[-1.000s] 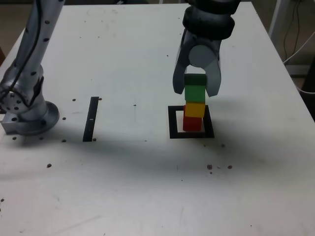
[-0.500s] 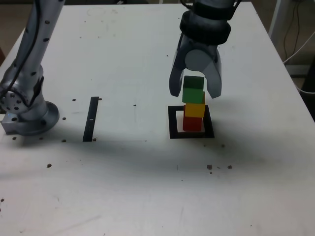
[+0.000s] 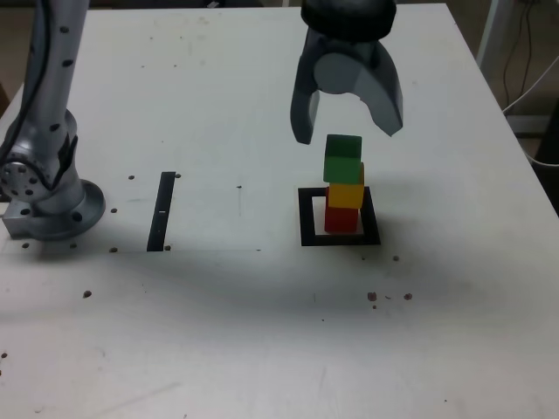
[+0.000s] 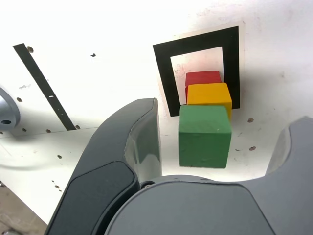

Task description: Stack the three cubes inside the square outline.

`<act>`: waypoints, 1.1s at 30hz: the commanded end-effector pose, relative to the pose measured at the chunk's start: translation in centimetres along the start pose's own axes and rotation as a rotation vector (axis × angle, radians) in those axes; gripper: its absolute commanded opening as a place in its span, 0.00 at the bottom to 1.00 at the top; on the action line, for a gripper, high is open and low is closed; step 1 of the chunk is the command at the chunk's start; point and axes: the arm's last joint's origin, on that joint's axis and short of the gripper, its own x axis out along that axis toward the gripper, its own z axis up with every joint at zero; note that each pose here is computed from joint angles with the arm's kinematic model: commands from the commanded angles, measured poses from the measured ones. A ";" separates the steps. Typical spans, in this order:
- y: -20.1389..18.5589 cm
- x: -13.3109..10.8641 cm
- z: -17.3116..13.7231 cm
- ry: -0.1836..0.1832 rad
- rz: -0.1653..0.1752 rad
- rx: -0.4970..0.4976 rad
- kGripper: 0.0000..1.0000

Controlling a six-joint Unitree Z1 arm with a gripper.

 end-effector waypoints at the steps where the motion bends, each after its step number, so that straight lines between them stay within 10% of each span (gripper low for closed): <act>1: -0.2 -0.6 -1.1 -0.006 0.005 0.002 0.99; 17: -0.9 0.3 -9.2 0.024 0.027 -0.046 0.99; 33: -2.0 8.2 -16.1 0.090 -0.013 -0.095 0.99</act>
